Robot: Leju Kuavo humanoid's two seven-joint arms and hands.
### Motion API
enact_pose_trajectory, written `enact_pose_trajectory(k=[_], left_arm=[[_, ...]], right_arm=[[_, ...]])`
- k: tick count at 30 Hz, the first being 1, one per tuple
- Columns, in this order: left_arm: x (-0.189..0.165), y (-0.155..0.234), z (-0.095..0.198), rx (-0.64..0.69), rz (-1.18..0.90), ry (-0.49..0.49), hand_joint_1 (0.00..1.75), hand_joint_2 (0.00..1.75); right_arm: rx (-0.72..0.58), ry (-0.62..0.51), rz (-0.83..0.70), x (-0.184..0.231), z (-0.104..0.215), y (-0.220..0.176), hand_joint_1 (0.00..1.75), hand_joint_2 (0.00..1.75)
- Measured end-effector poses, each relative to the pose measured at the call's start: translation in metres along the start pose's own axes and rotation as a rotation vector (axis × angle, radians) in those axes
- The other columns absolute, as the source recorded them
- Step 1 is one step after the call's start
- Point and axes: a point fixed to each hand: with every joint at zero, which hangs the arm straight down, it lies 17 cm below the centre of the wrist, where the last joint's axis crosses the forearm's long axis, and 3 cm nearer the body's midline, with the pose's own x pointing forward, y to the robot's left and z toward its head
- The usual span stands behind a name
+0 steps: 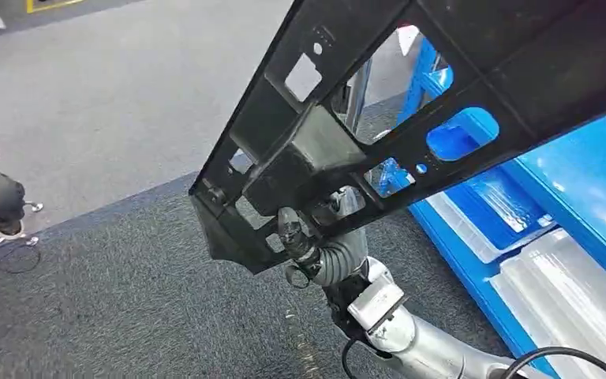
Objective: Take the parts from the cabinet and place them on the table.
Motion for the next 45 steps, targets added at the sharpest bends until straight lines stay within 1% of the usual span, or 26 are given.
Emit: enact_pose_trajectory(k=[3,10,16,19,21,25,30,33,36,40,45], left_arm=[[-0.004,0.003,0.000,0.008,-0.006,0.008,0.00,1.75],[0.001,-0.001,0.000,0.001,-0.017,-0.003,0.00,1.75],[0.014,-0.009,-0.001,-0.008,-0.027,-0.025,0.00,1.75],[0.012,-0.012,0.001,-0.013,-0.033,-0.025,0.00,1.75],[0.017,-0.015,0.000,-0.016,-0.033,-0.033,0.00,1.75],[0.015,-0.013,0.001,-0.014,-0.047,-0.031,0.00,1.75],[0.021,-0.019,0.001,-0.022,-0.043,-0.039,0.00,1.75],[0.018,-0.019,0.001,-0.022,-0.050,-0.023,0.00,1.75],[0.026,-0.023,0.000,-0.027,-0.048,-0.033,0.00,1.75],[0.024,-0.021,0.000,-0.023,-0.047,-0.036,0.00,1.75],[0.030,-0.024,0.000,-0.028,-0.037,-0.046,0.00,1.75]], right_arm=[[0.001,0.010,-0.005,-0.003,0.001,0.000,1.75,1.75],[-0.013,0.032,0.007,-0.010,0.002,-0.003,1.75,1.75],[-0.031,0.061,0.022,-0.016,0.008,-0.008,1.75,1.75],[-0.016,0.077,0.034,-0.020,0.008,-0.007,1.75,1.75],[-0.006,0.089,0.042,-0.022,0.010,-0.005,1.75,1.75],[0.001,0.091,0.050,-0.023,0.010,-0.004,1.75,1.75],[0.006,0.095,0.050,-0.025,0.011,-0.004,1.75,1.75],[0.011,0.095,0.050,-0.026,0.011,-0.003,1.75,1.75],[0.014,0.090,0.052,-0.025,0.009,-0.003,1.75,1.75],[0.017,0.091,0.052,-0.026,0.009,-0.002,1.75,1.75],[0.013,0.100,0.051,-0.030,0.013,-0.003,1.75,1.75]])
